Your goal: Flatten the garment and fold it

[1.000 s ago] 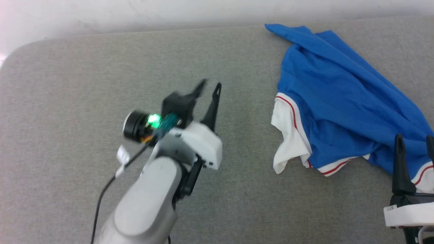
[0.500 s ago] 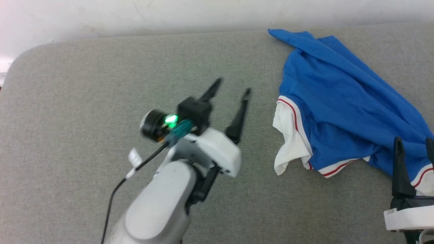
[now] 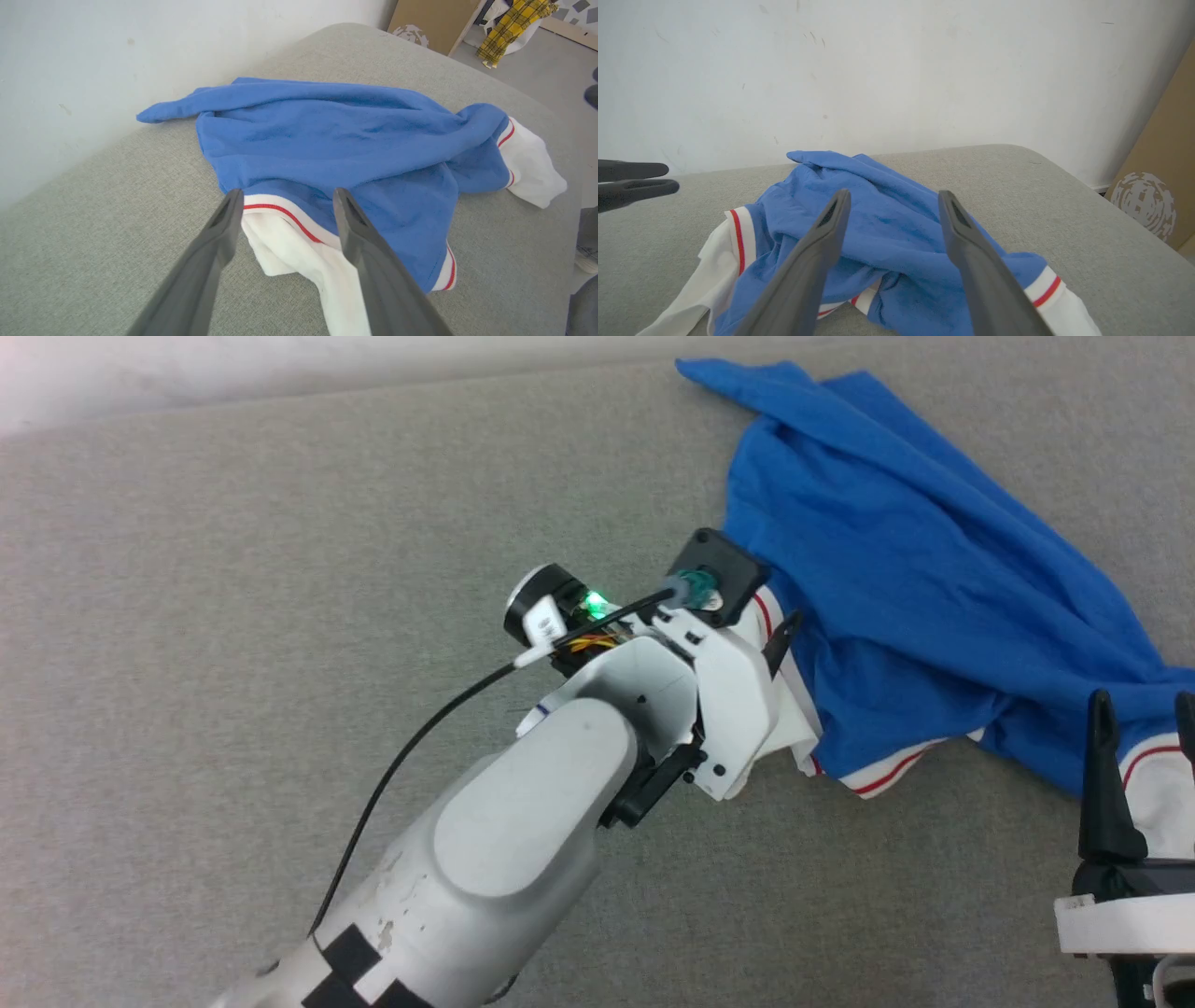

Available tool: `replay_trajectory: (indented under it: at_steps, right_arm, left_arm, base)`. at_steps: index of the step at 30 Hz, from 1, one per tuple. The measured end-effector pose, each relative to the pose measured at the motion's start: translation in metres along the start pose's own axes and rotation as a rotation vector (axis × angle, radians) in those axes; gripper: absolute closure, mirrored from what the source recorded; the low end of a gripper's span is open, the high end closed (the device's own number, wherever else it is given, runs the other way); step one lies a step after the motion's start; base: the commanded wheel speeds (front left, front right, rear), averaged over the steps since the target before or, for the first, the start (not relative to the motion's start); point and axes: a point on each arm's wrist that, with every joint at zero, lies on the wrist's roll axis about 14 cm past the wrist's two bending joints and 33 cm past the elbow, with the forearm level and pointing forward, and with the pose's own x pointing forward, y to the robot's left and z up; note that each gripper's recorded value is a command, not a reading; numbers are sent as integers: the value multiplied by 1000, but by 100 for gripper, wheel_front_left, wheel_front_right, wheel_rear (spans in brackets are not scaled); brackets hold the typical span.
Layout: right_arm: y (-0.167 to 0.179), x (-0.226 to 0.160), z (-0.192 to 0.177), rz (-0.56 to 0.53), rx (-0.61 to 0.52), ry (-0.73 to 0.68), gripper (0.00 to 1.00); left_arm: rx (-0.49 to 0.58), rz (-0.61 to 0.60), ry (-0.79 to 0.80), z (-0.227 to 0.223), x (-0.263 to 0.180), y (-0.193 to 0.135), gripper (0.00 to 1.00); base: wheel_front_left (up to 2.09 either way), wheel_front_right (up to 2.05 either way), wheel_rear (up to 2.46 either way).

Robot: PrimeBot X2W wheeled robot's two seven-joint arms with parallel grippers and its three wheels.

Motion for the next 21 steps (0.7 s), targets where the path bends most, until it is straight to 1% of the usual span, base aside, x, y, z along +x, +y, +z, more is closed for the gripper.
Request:
replay_trajectory:
  at_steps: [4, 8, 10, 15, 19, 20, 21]
  right_arm:
    - [-4, 3, -8, -17, 1, 9, 0]
    - [-9, 3, -15, -36, 0, 23, 0]
    - [-15, 2, -17, -52, -8, 27, 0]
    - [-24, -1, -25, -84, -20, 52, 0]
    - [-28, -3, -31, -99, -22, 68, 0]
    - [-29, -2, -33, -101, -24, 70, 0]
    - [-29, -1, -34, -101, -25, 72, 0]
  left_arm:
    - [38, -50, 113, -22, 18, -8, 0]
    - [49, -72, 164, -39, 34, -10, 0]
    - [46, -66, 198, -51, 40, -9, 0]
    - [79, -27, 282, -86, 50, 3, 0]
    - [105, -30, 297, -93, 59, 6, 0]
    - [107, -35, 299, -94, 60, 6, 56]
    - [106, -39, 298, -94, 62, 5, 56]
  base:
    - [0, 0, 0]
    - [0, 0, 0]
    - [0, 0, 0]
    - [0, 0, 0]
    - [0, 0, 0]
    - [0, 0, 0]
    - [0, 0, 0]
